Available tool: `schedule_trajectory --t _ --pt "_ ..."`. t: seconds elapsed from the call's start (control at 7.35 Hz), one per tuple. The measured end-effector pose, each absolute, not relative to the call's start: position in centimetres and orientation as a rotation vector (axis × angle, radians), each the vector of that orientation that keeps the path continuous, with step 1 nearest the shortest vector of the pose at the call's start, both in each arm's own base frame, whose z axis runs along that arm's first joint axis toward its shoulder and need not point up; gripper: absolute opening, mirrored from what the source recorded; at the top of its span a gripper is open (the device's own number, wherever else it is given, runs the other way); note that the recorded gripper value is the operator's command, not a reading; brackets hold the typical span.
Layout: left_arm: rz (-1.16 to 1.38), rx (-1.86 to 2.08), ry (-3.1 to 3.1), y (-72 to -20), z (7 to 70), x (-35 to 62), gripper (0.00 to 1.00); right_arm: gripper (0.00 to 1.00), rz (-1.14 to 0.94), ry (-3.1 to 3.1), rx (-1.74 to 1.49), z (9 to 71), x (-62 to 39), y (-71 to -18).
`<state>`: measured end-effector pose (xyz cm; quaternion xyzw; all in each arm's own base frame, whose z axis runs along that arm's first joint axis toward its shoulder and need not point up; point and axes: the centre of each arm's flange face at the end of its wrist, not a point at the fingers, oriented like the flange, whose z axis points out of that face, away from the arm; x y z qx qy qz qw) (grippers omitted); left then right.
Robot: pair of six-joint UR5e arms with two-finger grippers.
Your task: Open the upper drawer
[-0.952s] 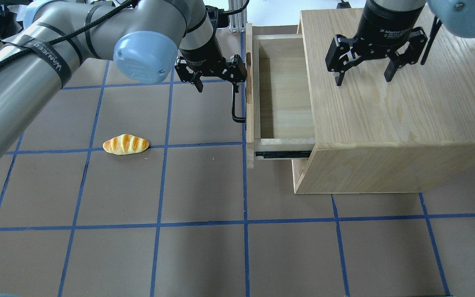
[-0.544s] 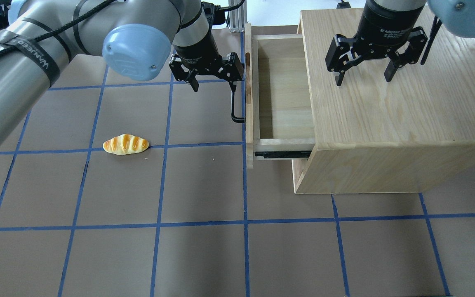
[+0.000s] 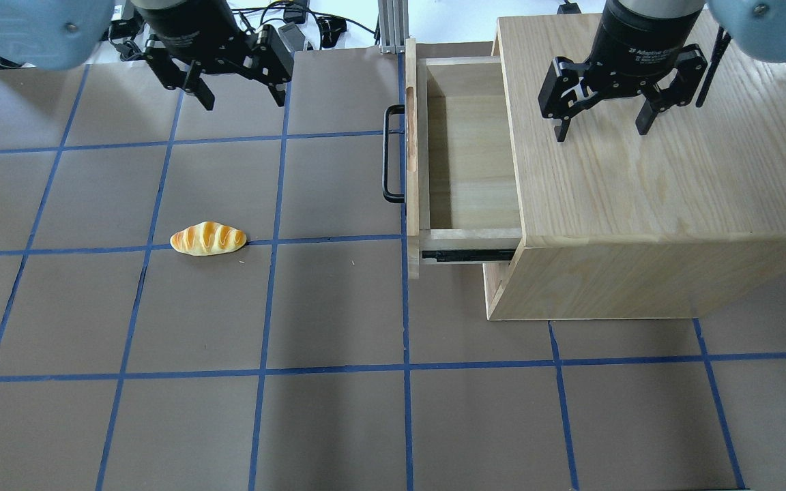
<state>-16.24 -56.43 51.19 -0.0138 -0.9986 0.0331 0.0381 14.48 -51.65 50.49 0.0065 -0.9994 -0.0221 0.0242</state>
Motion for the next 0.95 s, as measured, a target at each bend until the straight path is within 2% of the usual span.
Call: schedule_trajectory --t 0.41,0.95 --pt "0.061 0.021 -3.103 -55.0 52.4 -9.5 1.0 1.0 -0.069 -3.092 0.021 50.5 14.5 -51.6" --pt "-0.012 0.015 -3.147 -52.5 50.6 -8.5 1.0 1.0 -0.068 -3.092 0.019 50.5 14.5 -51.7"
